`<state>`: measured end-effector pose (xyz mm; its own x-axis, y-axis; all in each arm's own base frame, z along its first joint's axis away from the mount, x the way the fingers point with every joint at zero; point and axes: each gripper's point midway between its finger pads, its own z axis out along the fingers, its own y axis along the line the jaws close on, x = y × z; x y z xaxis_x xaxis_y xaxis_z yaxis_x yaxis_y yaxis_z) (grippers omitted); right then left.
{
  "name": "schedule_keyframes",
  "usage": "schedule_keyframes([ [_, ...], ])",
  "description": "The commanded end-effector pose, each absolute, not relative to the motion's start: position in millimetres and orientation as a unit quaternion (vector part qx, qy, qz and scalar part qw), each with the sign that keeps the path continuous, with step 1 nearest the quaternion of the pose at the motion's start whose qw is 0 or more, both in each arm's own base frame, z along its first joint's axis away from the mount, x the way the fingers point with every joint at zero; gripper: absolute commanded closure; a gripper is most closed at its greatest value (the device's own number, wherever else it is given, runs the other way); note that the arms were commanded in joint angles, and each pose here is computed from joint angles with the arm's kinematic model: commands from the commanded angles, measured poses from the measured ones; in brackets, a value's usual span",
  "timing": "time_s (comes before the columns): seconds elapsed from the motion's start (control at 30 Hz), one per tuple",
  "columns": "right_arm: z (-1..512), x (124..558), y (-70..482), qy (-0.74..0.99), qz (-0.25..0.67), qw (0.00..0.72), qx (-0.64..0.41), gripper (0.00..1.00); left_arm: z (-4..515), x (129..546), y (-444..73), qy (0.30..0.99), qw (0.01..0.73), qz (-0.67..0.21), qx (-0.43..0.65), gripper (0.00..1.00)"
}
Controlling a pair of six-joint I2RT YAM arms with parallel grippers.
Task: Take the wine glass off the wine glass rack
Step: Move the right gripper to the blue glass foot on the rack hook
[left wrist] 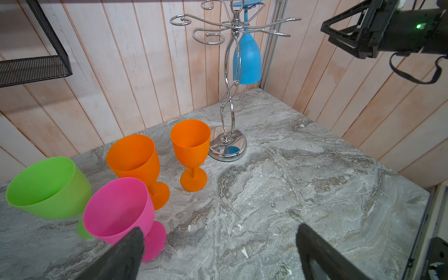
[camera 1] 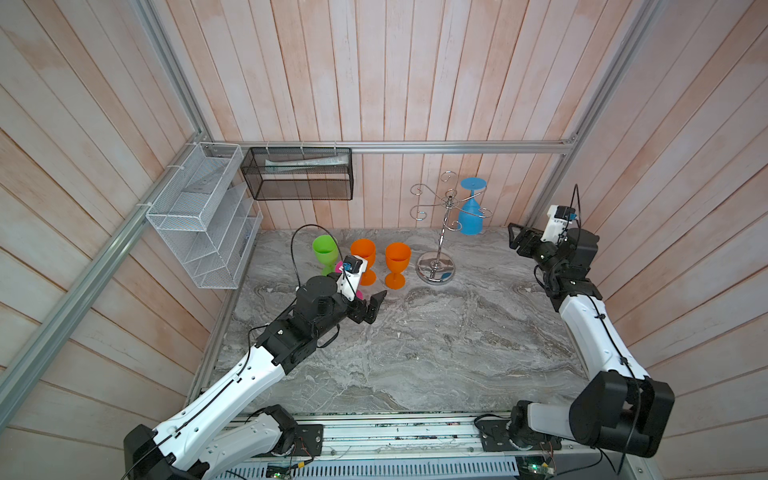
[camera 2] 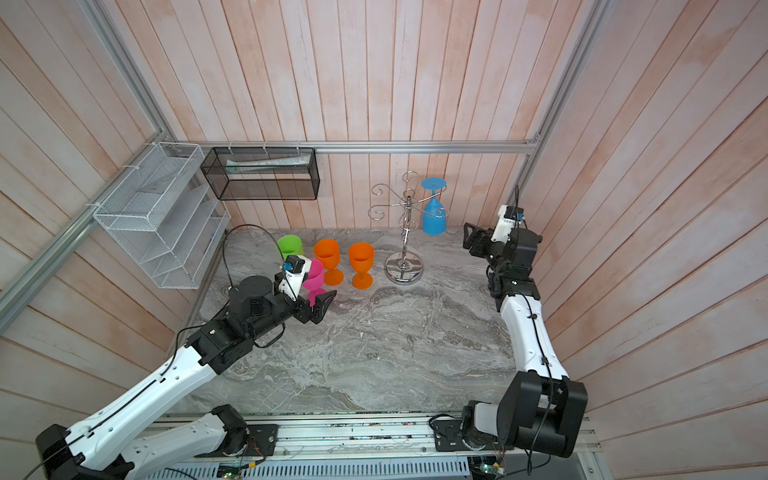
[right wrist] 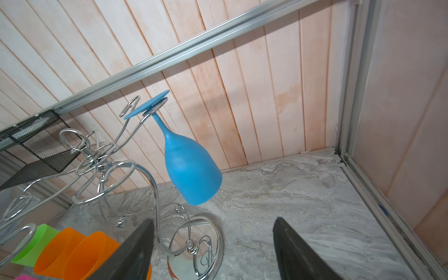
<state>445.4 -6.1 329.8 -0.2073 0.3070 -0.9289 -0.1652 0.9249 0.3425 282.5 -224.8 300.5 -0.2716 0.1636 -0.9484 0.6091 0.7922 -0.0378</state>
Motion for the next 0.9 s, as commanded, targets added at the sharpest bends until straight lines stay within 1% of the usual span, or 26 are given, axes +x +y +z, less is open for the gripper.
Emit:
schedule_keyframes([
  [0.0,343.6,453.3,3.4,0.731,0.190,0.656,-0.013,0.22,303.4,280.4,-225.1,0.762,0.559,-0.204,0.257,0.01],
  [0.2,342.8,469.5,0.8,0.724,0.184,0.665,-0.019,0.22,303.7,279.1,-225.7,0.761,0.558,-0.207,0.259,0.01],
  [0.53,345.5,490.9,3.4,0.728,0.185,0.659,-0.036,0.22,301.6,278.7,-225.5,0.762,0.556,-0.204,0.262,0.01],
  [0.73,346.9,500.3,17.1,0.735,0.176,0.653,-0.054,0.22,298.8,278.5,-227.6,0.761,0.553,-0.206,0.268,0.01],
  [0.87,347.0,503.1,32.6,0.738,0.168,0.650,-0.066,0.22,303.2,271.3,-231.7,0.745,0.561,-0.223,0.283,0.01],
])
